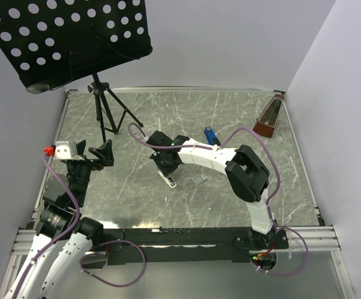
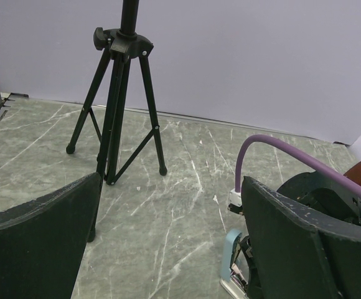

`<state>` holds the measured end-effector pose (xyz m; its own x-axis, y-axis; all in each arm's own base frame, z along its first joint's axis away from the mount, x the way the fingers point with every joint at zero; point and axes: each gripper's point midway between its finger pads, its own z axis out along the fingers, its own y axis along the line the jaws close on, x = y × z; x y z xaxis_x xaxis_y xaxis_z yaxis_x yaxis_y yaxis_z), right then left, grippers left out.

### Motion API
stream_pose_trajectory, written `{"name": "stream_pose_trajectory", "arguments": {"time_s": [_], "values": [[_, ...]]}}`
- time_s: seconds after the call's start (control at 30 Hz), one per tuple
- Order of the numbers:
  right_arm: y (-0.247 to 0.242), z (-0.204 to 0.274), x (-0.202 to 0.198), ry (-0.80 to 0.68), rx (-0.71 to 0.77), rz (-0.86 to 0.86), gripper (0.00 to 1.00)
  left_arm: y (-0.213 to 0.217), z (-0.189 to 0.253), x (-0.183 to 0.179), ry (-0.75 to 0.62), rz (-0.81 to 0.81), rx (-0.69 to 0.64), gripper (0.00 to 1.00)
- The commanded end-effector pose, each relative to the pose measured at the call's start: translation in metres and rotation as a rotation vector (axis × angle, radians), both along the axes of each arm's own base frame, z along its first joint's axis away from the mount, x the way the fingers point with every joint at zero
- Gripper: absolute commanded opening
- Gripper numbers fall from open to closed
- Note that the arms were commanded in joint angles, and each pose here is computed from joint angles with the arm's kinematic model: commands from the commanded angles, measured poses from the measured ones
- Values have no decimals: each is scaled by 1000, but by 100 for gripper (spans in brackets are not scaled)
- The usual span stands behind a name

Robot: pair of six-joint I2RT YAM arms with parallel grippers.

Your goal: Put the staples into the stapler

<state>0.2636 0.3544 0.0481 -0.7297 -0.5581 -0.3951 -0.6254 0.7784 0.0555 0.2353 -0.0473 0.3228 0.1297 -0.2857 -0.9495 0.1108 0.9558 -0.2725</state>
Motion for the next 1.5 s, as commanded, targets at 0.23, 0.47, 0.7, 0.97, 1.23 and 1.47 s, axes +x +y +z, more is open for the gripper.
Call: {"name": "stream_pose_trajectory", "arguments": {"time_s": [0.23,0.47,0.7,0.97,1.23,1.47], "values": [[-4,-8,-2,-3,-29,-5,29,-1,10,-2,-37,-9,-21,99],[-2,1,1,-18,-15,-14,33,0,10,-2,-38,-8,-22,99],[1,15,7,-42,14,-23,39,0,10,-2,-39,-8,-21,99],[2,33,18,-71,81,-64,43,0,11,-2,-41,-8,-23,99],[0,29,25,-71,82,-92,42,0,10,-2,-40,-8,-22,99],[-4,15,19,-37,61,-90,42,0,10,-2,-40,-8,-22,99]]}}
